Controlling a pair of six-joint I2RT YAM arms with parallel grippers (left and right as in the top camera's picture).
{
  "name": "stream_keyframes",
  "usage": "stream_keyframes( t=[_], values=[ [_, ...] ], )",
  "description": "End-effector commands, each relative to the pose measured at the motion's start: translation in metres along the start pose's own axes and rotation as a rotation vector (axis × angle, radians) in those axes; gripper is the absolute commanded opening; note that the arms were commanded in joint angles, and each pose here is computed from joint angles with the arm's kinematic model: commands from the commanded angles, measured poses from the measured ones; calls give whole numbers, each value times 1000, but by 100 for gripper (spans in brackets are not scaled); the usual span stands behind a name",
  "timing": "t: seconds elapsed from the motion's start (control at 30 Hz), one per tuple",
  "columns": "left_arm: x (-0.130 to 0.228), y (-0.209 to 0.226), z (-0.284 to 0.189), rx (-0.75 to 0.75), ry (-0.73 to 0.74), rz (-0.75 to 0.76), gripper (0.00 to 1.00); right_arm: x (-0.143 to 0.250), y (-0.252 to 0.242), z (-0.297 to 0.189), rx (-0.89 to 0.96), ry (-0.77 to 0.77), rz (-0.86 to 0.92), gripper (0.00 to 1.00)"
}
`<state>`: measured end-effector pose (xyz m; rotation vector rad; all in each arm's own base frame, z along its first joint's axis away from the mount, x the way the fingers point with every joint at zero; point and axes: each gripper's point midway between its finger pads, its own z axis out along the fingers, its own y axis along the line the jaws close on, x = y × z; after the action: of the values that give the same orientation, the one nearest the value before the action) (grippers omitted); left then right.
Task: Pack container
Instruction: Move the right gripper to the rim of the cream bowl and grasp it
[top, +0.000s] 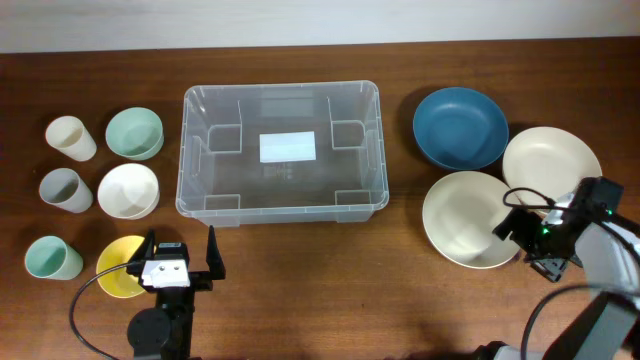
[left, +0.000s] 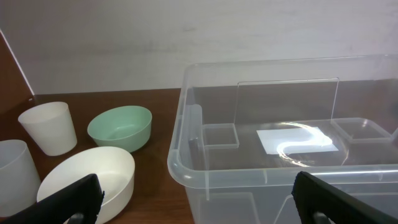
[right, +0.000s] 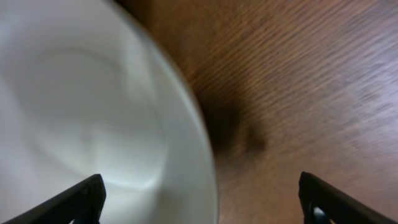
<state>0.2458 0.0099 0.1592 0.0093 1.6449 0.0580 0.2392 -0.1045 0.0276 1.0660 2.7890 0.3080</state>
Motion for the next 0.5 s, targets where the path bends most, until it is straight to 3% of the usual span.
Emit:
stream_keyframes(
  t=[0.0,0.17,0.47],
  values=[
    [2,-1,0,7,0,8,99,9,-2,16,-1,64,3,93],
    [2,-1,0,7,0,8,99,11,-5,27,5,96,14,80],
    [2,-1,0,8,0,8,99,10,-4,27,2,91,62,21]
  ],
)
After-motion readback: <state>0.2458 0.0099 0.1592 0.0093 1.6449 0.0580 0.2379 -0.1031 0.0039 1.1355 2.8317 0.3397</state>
